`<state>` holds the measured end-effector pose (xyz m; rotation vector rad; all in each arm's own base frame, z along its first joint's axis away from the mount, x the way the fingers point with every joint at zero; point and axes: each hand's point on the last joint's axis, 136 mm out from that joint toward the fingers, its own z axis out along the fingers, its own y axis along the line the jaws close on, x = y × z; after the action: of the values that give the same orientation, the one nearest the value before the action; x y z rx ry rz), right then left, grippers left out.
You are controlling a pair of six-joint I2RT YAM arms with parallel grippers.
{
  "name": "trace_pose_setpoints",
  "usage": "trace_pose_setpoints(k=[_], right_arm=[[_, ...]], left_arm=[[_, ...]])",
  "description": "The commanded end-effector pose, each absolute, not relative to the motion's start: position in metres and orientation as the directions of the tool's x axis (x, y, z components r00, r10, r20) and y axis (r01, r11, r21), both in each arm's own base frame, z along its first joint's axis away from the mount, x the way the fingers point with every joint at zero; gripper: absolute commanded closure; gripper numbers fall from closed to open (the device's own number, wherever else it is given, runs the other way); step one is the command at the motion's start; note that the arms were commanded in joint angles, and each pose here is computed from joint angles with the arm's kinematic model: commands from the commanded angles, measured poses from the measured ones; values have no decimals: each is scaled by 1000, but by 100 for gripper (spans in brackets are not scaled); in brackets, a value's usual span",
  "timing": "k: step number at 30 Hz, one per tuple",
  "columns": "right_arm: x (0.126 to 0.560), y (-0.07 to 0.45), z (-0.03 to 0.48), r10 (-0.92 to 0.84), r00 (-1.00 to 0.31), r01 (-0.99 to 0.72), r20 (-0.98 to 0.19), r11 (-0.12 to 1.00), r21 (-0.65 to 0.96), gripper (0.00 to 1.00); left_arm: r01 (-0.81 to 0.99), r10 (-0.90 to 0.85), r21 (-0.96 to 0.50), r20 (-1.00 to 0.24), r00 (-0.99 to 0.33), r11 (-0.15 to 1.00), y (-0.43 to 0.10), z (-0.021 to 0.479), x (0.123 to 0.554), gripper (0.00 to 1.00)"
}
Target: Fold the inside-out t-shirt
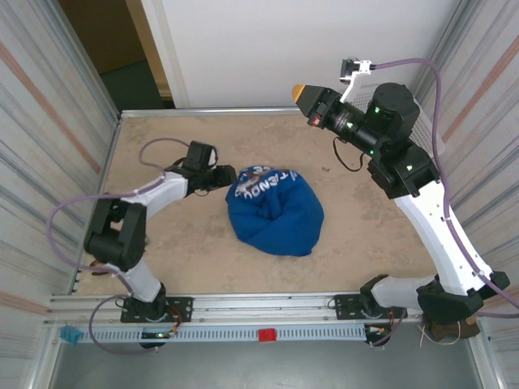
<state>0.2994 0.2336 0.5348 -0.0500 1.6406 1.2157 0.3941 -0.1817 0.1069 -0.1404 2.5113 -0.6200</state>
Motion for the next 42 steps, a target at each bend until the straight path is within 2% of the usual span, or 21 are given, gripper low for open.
trace_pose_setpoints(k=[1, 4, 5, 8, 10, 12, 14, 15, 16, 20, 23, 30, 32, 33, 34, 36, 37, 40, 42], right_arm=[[310, 238, 499, 473, -484, -512, -736, 529, 677, 100], [319, 243, 417, 377, -559, -415, -739, 645, 642, 100], [321, 246, 380, 322, -600, -382, -732, 689, 616, 91], [311, 260, 272, 128, -716, -339, -686, 796, 502, 56], [300, 270, 214, -18, -770, -347, -638, 850, 396, 45], [293, 283, 175, -178, -768, -409, -615, 875, 258, 35], [291, 288, 156, -316, -739, -459, -595, 883, 102, 31], [290, 293, 151, -384, -709, -491, -591, 871, 22, 11], [292, 295, 148, -434, -684, -507, -586, 861, -46, 6], [301, 302, 136, -586, -611, -545, -532, 799, -253, 4], [318, 305, 128, -623, -596, -533, -507, 779, -330, 3], [363, 295, 101, -649, -625, -482, -435, 758, -439, 4], [376, 289, 99, -627, -642, -458, -441, 775, -436, 8], [380, 290, 98, -615, -650, -462, -447, 786, -411, 17], [382, 290, 99, -602, -660, -465, -450, 797, -385, 30], [384, 293, 106, -578, -675, -482, -458, 816, -319, 86], [383, 293, 113, -570, -676, -487, -467, 821, -299, 100], [381, 290, 163, -493, -678, -481, -546, 858, -178, 100], [375, 287, 209, -384, -691, -480, -612, 877, -8, 100]], left_arm=[[126, -150, -367, -638, -756, 922, -153, 176, 378, 39], [159, -125, -355, -656, -744, 921, -148, 199, 357, 36], [163, -126, -362, -655, -745, 918, -149, 202, 351, 35], [138, -151, -385, -630, -762, 912, -149, 197, 336, 34], [98, -185, -400, -611, -770, 911, -146, 189, 331, 34], [54, -218, -407, -591, -776, 912, -142, 181, 328, 34], [21, -243, -413, -574, -782, 910, -139, 177, 327, 33], [18, -245, -416, -571, -784, 909, -139, 177, 326, 33], [16, -250, -419, -570, -783, 908, -139, 178, 325, 33], [9, -264, -421, -584, -768, 907, -134, 185, 322, 33], [3, -278, -430, -588, -759, 903, -131, 189, 320, 33], [2, -291, -443, -593, -751, 897, -129, 194, 315, 33], [4, -294, -448, -593, -750, 894, -130, 195, 314, 33], [7, -295, -452, -594, -748, 892, -130, 196, 314, 33], [6, -296, -454, -592, -749, 891, -130, 195, 314, 33], [14, -295, -458, -595, -748, 889, -132, 197, 314, 33], [22, -291, -461, -596, -748, 887, -133, 198, 314, 33], [58, -278, -478, -601, -749, 877, -139, 203, 313, 33], [92, -272, -499, -608, -746, 862, -147, 208, 314, 33]])
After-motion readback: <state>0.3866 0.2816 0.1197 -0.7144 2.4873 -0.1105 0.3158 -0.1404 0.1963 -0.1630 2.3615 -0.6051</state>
